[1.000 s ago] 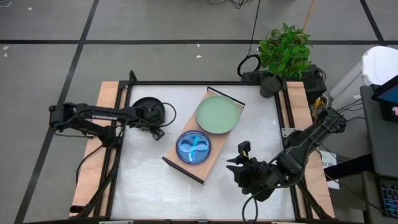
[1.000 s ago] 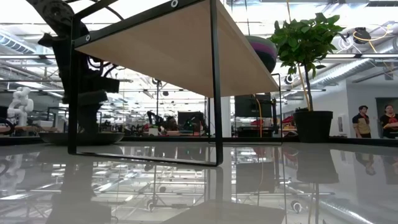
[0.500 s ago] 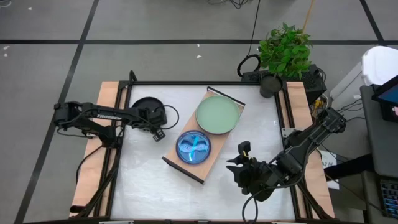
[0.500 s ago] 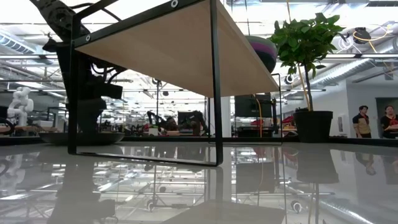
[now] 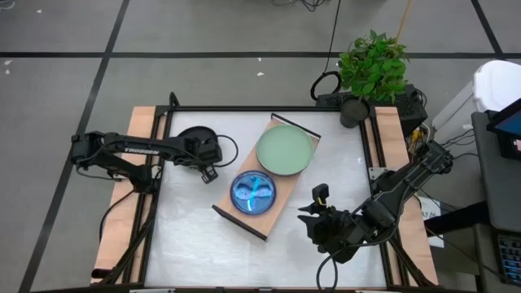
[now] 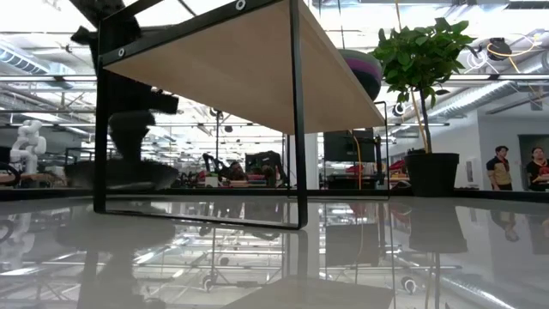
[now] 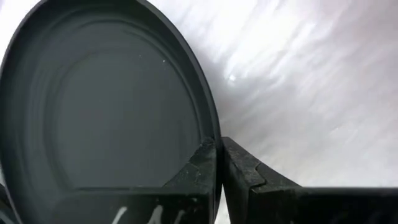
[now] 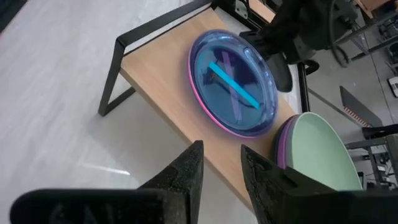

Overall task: Place and stack plates onto a shelf
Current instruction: Stack the big black plate on top of the big green plate

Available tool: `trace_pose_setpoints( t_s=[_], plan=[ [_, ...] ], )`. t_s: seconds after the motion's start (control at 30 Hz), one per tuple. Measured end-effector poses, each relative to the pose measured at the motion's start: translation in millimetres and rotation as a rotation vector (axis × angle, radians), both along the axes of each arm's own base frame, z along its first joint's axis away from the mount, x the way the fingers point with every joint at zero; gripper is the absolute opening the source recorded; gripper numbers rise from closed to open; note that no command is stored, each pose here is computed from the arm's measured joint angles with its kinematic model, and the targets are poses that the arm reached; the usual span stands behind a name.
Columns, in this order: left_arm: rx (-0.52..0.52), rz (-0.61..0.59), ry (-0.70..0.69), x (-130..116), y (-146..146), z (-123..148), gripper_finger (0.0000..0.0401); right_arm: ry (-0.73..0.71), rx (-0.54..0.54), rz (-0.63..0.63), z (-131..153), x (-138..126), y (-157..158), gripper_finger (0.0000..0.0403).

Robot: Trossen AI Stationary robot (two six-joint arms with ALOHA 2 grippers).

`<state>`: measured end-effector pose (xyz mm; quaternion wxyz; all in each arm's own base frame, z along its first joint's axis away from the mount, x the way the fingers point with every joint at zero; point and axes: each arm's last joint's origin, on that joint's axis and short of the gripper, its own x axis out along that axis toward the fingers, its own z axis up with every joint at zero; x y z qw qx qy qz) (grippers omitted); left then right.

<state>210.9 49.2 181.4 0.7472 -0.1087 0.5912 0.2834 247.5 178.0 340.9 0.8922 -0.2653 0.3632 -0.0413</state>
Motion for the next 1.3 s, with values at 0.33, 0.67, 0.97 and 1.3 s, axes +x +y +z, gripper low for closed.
trace_pose_setpoints(
  t_s=[0.33, 0.67, 0.97, 1.3],
  plan=[
    [0.099, -0.081, 0.022, 12.5, -9.8, 35.6, 0.001, 0.011, 0.017, -0.03, -1.5, -2.3, -1.0, 0.0093],
    [0.125, -0.245, 0.055, 19.9, -21.3, 88.4, 0.001, 0.033, 0.039, -0.067, -3.3, -10.4, 0.1, 0.0093],
    [0.173, -0.405, 0.003, 26.0, -21.1, 135.7, 0.001, 0.001, 0.081, -0.068, 7.0, -20.4, -2.6, 0.0093],
    [0.172, -0.577, -0.106, 27.1, -29.5, 181.4, 0.001, 0.001, 0.077, -0.054, 8.7, -25.3, -1.0, 0.0093]
  ],
)
